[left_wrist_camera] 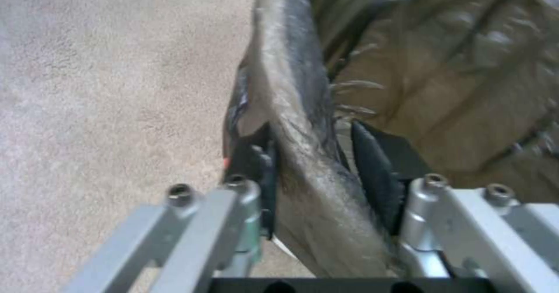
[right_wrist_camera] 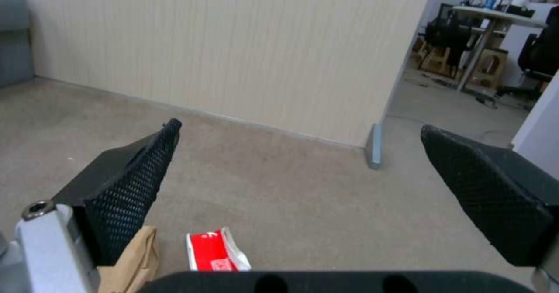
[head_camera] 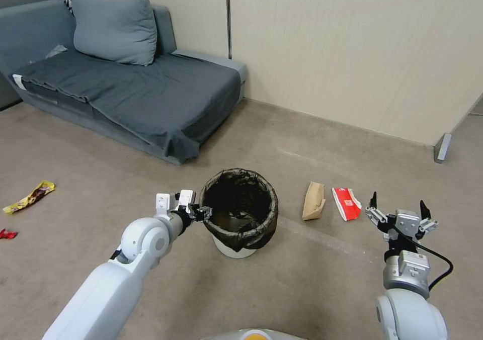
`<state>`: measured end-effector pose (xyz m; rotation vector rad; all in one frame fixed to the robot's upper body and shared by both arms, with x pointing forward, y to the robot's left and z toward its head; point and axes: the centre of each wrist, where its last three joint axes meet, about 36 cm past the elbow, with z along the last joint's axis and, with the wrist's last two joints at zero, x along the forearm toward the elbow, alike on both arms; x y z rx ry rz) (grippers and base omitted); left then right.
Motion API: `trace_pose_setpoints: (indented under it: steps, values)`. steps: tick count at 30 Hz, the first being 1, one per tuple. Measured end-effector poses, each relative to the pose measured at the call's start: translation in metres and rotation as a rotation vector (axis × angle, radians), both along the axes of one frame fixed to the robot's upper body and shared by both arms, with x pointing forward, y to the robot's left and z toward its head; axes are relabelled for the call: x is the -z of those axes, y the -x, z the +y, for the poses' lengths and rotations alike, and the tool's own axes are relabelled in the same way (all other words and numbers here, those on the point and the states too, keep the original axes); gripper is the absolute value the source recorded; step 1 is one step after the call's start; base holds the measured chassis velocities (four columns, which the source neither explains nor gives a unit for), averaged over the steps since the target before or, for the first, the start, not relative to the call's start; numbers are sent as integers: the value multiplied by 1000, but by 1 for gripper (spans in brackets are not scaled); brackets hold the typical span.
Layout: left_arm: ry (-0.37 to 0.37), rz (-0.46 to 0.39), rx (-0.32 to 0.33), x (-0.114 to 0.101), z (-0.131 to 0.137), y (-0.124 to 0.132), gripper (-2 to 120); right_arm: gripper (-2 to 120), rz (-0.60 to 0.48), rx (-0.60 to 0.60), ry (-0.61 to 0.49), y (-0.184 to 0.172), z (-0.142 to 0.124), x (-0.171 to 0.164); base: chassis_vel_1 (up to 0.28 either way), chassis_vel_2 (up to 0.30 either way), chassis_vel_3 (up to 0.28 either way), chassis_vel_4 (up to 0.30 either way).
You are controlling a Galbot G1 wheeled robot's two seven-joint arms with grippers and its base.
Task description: Pick up the trash bin, then pick up the garbage from the floor and place it into the trash bin.
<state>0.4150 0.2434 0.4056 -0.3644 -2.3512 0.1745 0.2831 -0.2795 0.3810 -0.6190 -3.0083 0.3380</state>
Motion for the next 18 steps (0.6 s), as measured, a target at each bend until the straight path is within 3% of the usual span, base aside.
trace_pose_setpoints:
  steps: [7,18]
  values:
    - [-4,-2,-5,-1,0,-2,7,100,-1,5,-4,0,1,0,0,0,0,0]
    - [-14,0,-20,0,4,0,7,100,3,3,-4,0,1,2,0,0,0,0]
